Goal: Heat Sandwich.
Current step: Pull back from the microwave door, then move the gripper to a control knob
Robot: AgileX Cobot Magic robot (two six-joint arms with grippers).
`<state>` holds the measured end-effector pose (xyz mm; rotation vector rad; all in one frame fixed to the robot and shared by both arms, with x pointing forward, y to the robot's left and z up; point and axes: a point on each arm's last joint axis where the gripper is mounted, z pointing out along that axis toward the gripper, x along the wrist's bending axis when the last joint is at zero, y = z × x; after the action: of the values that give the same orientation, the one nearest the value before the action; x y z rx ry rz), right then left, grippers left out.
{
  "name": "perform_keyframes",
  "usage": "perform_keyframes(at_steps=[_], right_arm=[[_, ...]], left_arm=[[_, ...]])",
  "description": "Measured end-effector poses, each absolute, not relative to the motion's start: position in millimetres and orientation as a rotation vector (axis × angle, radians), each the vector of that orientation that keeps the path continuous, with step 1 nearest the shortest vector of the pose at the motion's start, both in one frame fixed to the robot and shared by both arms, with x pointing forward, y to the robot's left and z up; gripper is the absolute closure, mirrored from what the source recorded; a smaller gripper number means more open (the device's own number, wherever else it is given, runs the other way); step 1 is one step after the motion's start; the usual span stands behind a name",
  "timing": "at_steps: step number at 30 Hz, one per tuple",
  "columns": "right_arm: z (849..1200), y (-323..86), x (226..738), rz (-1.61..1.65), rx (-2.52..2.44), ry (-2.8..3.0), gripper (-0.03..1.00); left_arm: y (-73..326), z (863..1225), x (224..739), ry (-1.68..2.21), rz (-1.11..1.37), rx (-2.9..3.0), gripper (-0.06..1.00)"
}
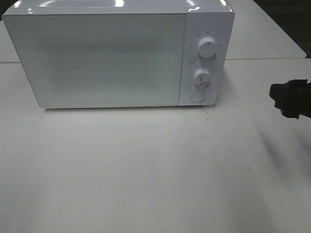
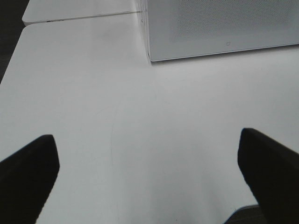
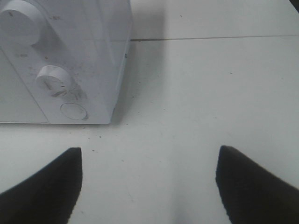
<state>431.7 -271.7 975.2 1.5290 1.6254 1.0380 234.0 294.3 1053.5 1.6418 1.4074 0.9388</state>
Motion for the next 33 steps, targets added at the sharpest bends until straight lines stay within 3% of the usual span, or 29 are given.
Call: perform_keyframes(at_steps=[19,33], right_arm=[[942,-198,446,1.155,1.328,1.583,0.21],[914,-174,434,1.074,1.332,1.488,0.21]], left_arm=[[294,1054,234,1.407,0.939,1.642,-0.05],[294,1054,234,1.407,0.939,1.642,-0.05]])
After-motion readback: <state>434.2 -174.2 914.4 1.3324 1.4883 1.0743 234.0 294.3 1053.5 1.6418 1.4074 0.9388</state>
